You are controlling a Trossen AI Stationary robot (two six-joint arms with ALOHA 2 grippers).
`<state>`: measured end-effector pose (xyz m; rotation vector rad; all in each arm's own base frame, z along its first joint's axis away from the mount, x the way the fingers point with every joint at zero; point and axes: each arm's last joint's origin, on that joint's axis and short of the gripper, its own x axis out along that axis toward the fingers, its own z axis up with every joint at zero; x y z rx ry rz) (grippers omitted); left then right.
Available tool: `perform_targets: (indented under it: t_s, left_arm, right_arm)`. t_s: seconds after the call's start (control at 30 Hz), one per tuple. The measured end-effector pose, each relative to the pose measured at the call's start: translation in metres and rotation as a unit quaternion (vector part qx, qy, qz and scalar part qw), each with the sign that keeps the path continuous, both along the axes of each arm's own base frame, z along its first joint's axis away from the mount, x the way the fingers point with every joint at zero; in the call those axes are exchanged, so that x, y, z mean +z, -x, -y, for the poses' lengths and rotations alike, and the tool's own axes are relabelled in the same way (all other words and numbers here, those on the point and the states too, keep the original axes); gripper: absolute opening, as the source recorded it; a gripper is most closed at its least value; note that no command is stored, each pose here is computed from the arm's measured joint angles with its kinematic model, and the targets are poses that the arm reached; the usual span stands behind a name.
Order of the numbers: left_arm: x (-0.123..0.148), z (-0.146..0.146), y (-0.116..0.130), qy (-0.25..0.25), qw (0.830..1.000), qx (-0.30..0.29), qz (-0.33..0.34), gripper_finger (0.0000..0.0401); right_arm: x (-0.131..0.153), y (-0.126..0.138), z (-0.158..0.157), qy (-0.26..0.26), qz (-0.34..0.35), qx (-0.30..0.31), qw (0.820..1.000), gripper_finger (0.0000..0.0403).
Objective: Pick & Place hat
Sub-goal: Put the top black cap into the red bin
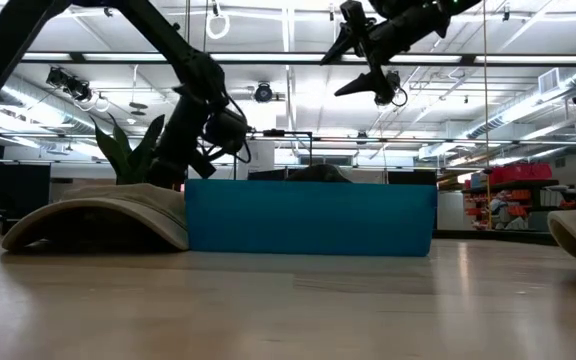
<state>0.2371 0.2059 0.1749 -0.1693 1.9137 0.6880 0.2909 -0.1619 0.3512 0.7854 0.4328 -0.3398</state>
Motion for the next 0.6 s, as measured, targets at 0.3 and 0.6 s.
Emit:
perform_targets:
  t_s: [0.3, 0.6]
  left_arm:
    - [-0.003, -0.021, 0.012, 0.049, 0.995, 0.048, 0.079, 0.0179]
    - [-0.004, -0.022, 0.008, 0.058, 0.991, 0.048, 0.115, 0.0178]
  right_arm:
    - [0.000, -0.008, -0.013, 0.019, -0.011, -0.016, 1.000, 0.0311]
    - [0.001, -0.010, -0.014, 0.024, -0.005, -0.032, 0.999, 0.0311]
